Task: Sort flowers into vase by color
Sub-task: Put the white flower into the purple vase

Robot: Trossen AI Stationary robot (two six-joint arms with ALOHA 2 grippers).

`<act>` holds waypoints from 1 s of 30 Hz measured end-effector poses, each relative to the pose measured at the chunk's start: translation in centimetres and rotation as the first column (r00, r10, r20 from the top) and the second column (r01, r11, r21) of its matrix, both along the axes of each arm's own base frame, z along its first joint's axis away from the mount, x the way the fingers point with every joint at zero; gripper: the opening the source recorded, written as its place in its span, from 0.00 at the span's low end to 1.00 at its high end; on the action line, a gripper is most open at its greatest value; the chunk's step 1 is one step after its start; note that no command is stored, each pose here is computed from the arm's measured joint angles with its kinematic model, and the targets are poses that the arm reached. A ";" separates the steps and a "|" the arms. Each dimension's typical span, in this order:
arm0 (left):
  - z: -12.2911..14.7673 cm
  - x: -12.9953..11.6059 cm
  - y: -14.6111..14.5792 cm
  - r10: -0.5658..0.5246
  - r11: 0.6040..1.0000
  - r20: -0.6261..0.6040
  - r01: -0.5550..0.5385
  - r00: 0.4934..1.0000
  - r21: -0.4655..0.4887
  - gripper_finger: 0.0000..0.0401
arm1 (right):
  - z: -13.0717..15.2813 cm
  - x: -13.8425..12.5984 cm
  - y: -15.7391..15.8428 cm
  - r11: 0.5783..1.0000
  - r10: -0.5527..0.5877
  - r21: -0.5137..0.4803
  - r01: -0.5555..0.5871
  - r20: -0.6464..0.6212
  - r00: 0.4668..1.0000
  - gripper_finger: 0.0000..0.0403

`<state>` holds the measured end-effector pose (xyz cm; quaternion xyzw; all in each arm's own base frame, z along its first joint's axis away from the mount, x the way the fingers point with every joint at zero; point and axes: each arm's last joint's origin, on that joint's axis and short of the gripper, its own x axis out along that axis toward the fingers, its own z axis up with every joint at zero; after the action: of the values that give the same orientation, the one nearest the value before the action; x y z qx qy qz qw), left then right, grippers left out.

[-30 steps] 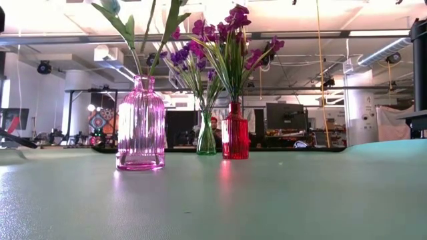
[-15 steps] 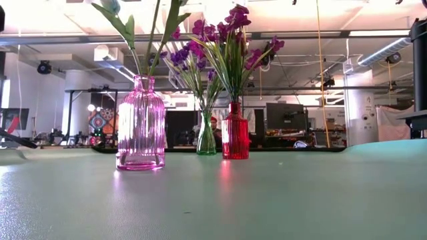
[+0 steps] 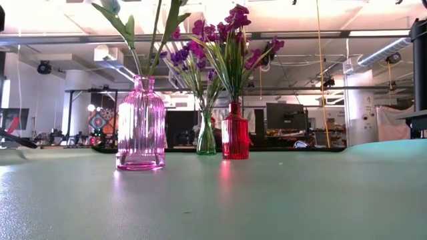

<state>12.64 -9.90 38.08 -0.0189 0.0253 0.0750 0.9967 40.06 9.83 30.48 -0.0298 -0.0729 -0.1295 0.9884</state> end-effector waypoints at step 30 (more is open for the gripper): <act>0.0 0.0 0.0 0.000 1.000 0.000 0.000 1.000 -0.003 0.41 | -0.7 0.2 -0.3 0.999 0.001 0.048 0.001 -0.048 0.999 0.03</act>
<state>12.64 -9.90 38.06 -0.0206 0.0252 0.0750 0.9966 40.23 9.51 29.83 -0.0092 -0.0460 -0.1304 0.9904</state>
